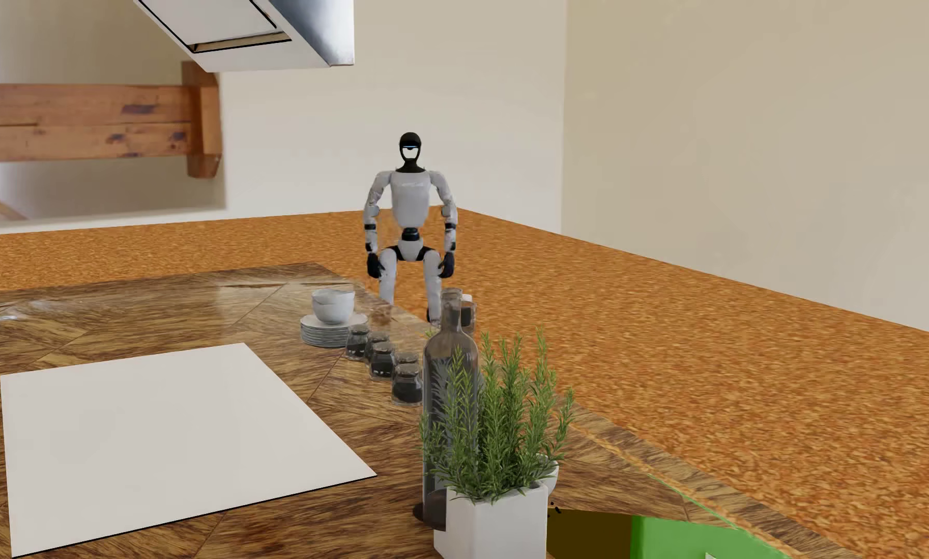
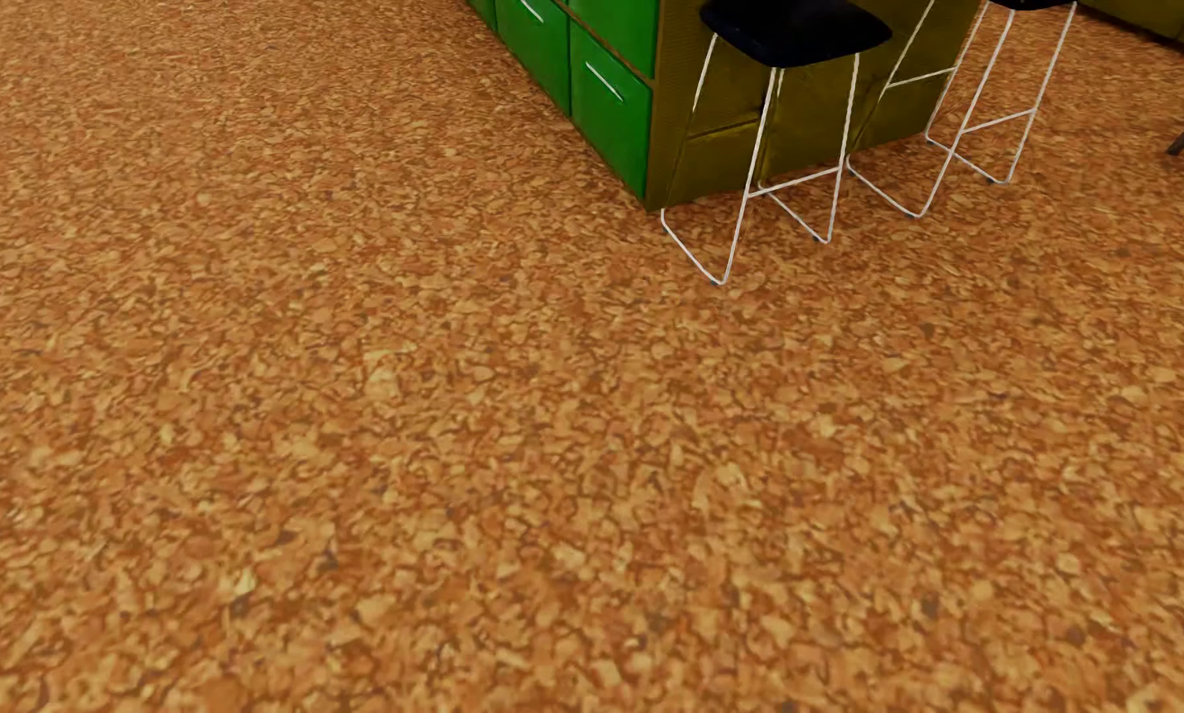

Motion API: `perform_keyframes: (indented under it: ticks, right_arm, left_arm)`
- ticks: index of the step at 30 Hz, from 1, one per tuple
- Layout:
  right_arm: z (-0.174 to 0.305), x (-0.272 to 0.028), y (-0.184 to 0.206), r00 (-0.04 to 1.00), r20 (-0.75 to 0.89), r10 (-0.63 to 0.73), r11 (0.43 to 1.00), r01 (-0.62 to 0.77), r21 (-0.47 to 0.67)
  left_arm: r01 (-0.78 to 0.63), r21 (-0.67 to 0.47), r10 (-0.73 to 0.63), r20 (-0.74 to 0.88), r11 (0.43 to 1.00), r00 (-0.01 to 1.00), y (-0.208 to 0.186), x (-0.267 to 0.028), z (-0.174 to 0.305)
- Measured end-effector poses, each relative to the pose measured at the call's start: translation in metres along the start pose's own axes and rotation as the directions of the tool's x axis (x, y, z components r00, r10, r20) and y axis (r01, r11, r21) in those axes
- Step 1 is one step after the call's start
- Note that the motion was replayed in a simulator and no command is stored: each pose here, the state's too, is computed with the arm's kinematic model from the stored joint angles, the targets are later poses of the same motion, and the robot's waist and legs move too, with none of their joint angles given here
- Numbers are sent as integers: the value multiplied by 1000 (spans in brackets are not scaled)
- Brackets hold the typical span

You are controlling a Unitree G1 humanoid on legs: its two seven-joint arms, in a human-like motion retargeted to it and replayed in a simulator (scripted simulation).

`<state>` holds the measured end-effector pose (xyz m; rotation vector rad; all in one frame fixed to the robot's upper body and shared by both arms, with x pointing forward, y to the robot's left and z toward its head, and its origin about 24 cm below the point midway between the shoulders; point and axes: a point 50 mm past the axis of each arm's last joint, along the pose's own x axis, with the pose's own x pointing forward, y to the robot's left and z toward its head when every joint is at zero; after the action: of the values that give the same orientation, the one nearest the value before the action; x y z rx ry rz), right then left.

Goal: Reach up

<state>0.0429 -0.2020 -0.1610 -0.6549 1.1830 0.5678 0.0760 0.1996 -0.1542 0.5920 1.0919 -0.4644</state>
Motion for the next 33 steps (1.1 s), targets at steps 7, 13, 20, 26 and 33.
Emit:
perform_keyframes:
  ticks: [7, 13, 20, 26, 33]
  right_arm:
    - [232, -108, -169, 498, 785, -368, 878, 465, 116]
    - [364, -388, -210, -401, 901, -167, 534, 731, 425]
    - [329, -502, -162, -724, 683, 98, 409, 655, 635]
    - [330, -495, -170, -703, 708, 63, 400, 668, 628]
    - [333, -488, -177, -685, 728, 33, 406, 675, 617]
  left_arm:
    - [-432, -213, 426, 762, 876, 488, 168, -103, 226]
    - [-573, -563, 290, 816, 596, -500, 220, -379, 344]
    - [-487, -721, 82, 596, 493, -799, 188, -480, 313]
    - [-490, -728, 109, 603, 479, -790, 195, -476, 310]
    - [-496, -721, 147, 626, 484, -766, 203, -468, 314]
